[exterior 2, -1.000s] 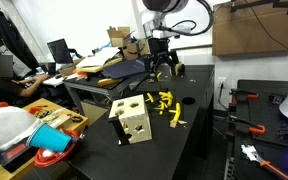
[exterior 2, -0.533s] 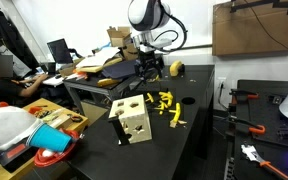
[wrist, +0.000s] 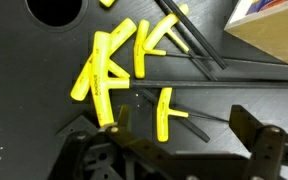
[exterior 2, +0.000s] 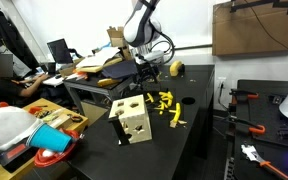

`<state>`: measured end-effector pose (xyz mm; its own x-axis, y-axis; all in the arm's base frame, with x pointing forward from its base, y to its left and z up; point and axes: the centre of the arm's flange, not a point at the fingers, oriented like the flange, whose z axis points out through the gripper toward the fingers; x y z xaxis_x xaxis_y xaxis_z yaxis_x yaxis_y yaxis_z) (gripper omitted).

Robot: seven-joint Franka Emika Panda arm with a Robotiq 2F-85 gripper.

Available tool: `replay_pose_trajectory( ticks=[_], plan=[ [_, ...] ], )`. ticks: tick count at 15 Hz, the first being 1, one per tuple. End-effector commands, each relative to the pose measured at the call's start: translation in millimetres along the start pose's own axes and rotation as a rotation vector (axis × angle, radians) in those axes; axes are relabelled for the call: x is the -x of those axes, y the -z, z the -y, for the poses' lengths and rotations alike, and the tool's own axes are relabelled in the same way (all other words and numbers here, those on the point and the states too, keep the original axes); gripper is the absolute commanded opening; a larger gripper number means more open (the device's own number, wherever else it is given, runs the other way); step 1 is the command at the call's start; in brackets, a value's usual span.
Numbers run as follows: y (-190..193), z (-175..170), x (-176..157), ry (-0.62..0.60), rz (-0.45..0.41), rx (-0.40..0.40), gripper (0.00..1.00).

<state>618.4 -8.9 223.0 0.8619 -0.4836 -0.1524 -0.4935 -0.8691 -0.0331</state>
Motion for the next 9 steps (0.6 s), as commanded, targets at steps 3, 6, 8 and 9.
replay_pose_trajectory(
  ticks=[3, 6, 8, 9],
  plan=[
    [-32, 3, -24, -0.004, 0.043, 0.031, 1.00],
    [-45, 1, -30, -0.010, 0.057, 0.035, 1.00],
    [-52, -1, -32, -0.012, 0.064, 0.037, 1.00],
    [-55, -1, -34, -0.014, 0.066, 0.036, 1.00]
  ],
)
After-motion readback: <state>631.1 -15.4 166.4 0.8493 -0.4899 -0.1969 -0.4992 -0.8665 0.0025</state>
